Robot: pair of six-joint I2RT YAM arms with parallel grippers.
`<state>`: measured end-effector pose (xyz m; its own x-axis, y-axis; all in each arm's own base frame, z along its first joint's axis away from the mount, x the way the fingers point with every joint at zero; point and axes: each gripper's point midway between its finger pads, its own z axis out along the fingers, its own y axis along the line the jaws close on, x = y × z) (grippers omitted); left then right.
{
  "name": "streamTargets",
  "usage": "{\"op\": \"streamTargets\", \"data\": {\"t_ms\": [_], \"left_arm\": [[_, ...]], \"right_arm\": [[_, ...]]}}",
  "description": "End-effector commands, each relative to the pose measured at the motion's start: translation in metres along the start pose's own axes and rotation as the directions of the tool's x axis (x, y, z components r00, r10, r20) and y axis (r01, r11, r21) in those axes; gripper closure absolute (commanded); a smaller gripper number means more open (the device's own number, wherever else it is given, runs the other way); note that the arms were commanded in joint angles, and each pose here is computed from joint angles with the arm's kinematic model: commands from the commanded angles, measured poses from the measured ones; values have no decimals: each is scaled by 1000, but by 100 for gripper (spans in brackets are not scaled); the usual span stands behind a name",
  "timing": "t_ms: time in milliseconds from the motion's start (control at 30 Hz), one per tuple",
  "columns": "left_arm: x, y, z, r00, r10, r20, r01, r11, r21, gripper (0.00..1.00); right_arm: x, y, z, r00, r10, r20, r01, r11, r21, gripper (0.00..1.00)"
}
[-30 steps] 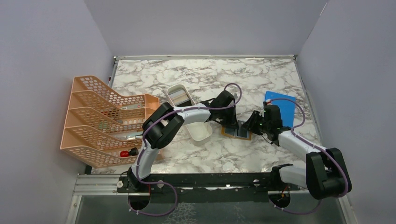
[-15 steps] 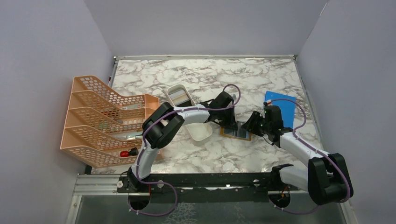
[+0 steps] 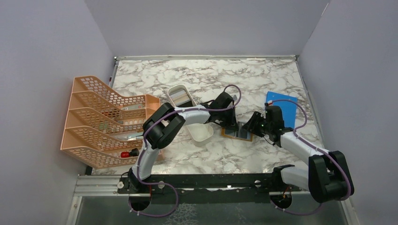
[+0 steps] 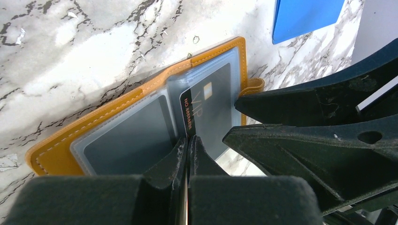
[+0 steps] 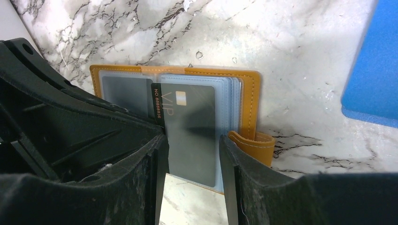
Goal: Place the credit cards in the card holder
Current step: Insert the credit card into the card holder.
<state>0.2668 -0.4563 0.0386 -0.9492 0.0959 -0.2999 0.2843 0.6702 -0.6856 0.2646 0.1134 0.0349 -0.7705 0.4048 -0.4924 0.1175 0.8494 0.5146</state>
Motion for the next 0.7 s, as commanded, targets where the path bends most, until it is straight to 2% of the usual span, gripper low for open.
{"op": "streamTargets", "data": {"t_ms": [0, 100, 167, 267, 433, 667], "left_arm": [[14, 17, 9, 999, 9, -42, -10, 1000, -23, 100], [14, 15, 11, 998, 20, -54, -20, 1000, -9, 100], [14, 10, 12, 998, 26, -54, -26, 1000, 5, 95], [12, -2, 9, 998, 33, -57, -31, 998, 47, 83], [-2, -25, -3, 999, 52, -14, -50, 993, 107, 77], [-20, -17, -17, 998, 56, 42, -57, 998, 26, 70]], "right_arm": [[2, -13, 2, 1000, 12, -3, -11, 998, 69, 50], [2, -12, 2, 1000, 7, -3, -7, 998, 66, 50], [2, -13, 2, 1000, 5, -5, -4, 997, 73, 50], [-1, -13, 2, 1000, 0, 0, 0, 997, 74, 50], [-8, -8, -1, 1000, -12, 15, 11, 998, 68, 50], [-14, -1, -7, 999, -24, 30, 22, 999, 49, 50]]}}
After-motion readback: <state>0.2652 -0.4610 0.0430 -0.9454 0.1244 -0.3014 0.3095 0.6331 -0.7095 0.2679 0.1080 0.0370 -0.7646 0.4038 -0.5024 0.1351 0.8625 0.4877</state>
